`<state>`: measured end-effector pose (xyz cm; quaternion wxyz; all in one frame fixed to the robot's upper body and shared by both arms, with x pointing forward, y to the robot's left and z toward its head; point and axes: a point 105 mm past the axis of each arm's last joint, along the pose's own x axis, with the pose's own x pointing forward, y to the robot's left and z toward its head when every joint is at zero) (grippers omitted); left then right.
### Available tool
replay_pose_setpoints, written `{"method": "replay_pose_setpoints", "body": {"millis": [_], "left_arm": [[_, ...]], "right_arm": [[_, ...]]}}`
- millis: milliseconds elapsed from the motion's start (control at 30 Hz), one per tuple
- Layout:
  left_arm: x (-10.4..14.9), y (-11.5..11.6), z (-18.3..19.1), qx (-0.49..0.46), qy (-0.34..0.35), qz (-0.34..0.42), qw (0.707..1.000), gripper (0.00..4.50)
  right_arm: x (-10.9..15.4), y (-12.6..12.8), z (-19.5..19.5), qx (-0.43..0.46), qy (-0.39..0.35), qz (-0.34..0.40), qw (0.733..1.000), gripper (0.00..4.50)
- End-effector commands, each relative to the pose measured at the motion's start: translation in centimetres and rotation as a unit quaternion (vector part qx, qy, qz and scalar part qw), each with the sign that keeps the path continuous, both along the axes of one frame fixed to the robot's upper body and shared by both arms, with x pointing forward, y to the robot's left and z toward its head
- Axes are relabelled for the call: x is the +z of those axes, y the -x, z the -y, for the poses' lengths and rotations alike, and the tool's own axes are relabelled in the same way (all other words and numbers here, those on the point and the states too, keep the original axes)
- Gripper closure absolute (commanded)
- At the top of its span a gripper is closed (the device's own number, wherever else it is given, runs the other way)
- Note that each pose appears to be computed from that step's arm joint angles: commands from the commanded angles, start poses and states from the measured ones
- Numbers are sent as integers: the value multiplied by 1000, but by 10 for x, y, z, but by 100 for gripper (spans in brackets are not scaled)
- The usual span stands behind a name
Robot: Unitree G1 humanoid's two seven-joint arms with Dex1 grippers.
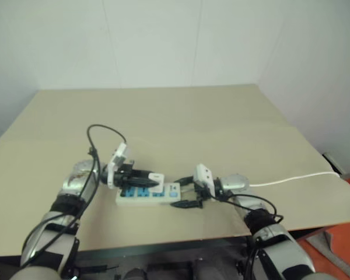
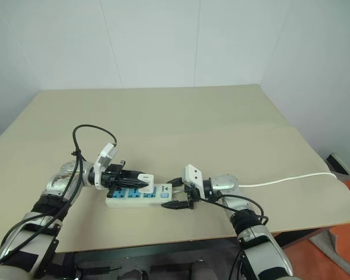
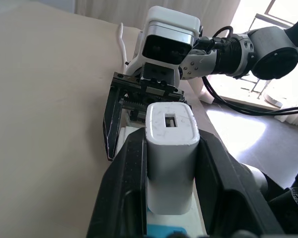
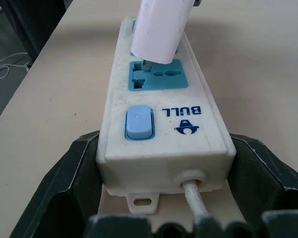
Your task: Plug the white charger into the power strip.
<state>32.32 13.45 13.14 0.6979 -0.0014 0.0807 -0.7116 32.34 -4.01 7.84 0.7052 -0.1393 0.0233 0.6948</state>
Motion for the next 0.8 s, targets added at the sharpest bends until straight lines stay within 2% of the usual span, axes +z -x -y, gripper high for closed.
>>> {"method": "replay_pose_setpoints", "body": {"millis": [33, 267, 800], "left_arm": [[12, -2, 4, -8, 22, 9, 1000, 352], [13, -4, 7, -7, 36, 4, 999, 352], [1, 3, 7, -20, 11, -4, 1000, 352]], "right_arm": [[-11, 8, -7, 19, 20, -9, 1000, 108], [-12, 8, -6, 20, 26, -7, 999, 108], [-13, 9, -4, 18, 28, -8, 999, 108]]}}
